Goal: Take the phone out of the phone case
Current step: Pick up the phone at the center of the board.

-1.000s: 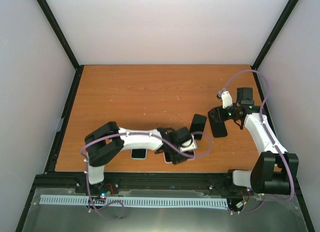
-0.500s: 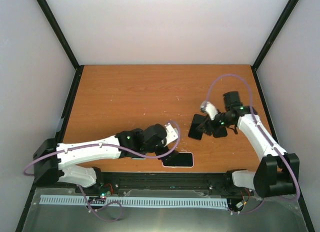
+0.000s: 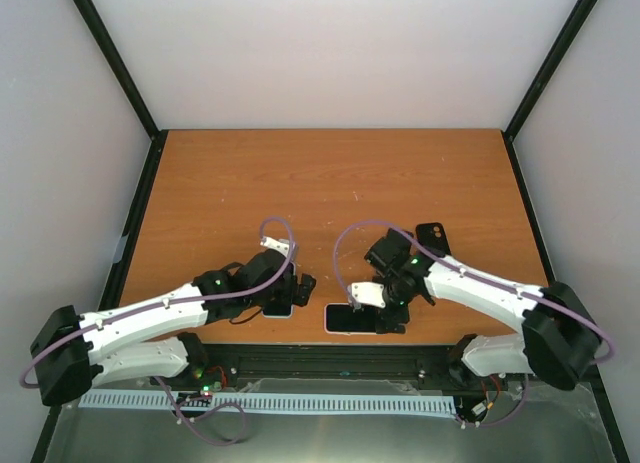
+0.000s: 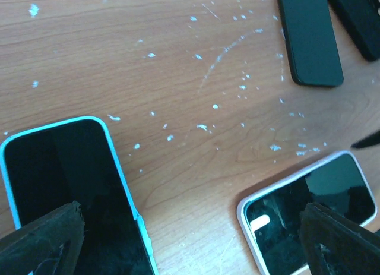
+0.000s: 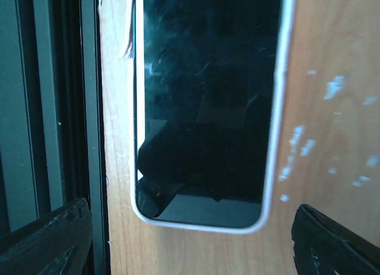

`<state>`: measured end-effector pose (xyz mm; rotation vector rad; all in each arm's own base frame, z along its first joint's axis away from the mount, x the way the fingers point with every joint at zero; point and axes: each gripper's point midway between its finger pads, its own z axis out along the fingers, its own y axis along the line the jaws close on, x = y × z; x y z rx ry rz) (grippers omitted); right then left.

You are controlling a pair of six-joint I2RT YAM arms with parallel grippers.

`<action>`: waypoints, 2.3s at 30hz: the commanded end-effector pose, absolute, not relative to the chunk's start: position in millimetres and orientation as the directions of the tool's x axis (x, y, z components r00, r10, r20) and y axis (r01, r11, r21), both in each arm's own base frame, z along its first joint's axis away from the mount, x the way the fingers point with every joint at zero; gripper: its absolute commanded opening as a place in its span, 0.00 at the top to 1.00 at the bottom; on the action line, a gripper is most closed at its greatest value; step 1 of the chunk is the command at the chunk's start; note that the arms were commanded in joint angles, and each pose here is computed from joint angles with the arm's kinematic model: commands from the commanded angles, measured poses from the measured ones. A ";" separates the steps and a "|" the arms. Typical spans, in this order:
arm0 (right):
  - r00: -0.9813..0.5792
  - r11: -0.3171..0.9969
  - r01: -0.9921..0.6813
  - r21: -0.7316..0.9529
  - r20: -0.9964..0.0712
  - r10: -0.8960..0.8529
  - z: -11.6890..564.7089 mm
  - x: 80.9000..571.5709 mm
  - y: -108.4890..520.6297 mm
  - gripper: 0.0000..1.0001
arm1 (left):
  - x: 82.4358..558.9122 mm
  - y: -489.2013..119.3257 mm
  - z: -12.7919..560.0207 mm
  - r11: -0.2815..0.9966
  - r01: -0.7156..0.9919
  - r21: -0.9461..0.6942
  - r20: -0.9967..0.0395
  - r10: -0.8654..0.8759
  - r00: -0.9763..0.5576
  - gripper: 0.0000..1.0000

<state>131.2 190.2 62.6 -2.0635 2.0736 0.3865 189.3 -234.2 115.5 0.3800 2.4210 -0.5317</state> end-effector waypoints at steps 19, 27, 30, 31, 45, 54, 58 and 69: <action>0.001 0.004 -0.999 -0.047 -0.119 -0.993 14.1 128.1 207.3 0.09 | 208.7 -215.4 130.3 0.913 0.225 -0.341 -0.645 -0.053 -0.762 0.00; 0.040 -0.023 -0.997 -0.070 -0.252 -0.967 57.8 124.6 221.3 0.07 | 210.9 -212.5 137.6 0.914 0.228 -0.336 -0.668 -0.060 -0.742 0.00; 0.039 -0.028 -0.998 -0.050 -0.240 -0.970 48.4 122.7 221.5 0.04 | 211.8 -212.3 137.8 0.915 0.227 -0.334 -0.670 -0.061 -0.740 0.01; 0.036 -0.028 -0.999 -0.039 -0.232 -0.972 44.1 122.0 221.8 0.04 | 211.7 -212.6 138.1 0.914 0.228 -0.336 -0.670 -0.062 -0.740 0.00; -0.011 0.008 -1.000 0.020 -0.164 -0.986 9.1 126.3 222.6 0.10 | 207.0 -207.2 139.9 0.906 0.227 -0.358 -0.673 -0.082 -0.735 0.00; -0.032 0.031 -0.999 0.006 -0.124 -0.992 0.9 129.4 215.2 0.30 | 208.0 -208.6 138.3 0.904 0.228 -0.362 -0.675 -0.085 -0.733 0.00; -0.071 0.070 -0.997 0.009 -0.160 -0.985 15.9 140.3 219.5 0.38 | 209.8 -213.4 138.1 0.896 0.230 -0.379 -0.673 -0.096 -0.733 0.00; -0.219 0.284 -0.955 -0.091 -0.434 -0.874 93.5 195.1 227.7 0.46 | 229.3 -255.3 165.6 0.717 0.226 -0.659 -0.599 -0.318 -0.735 0.02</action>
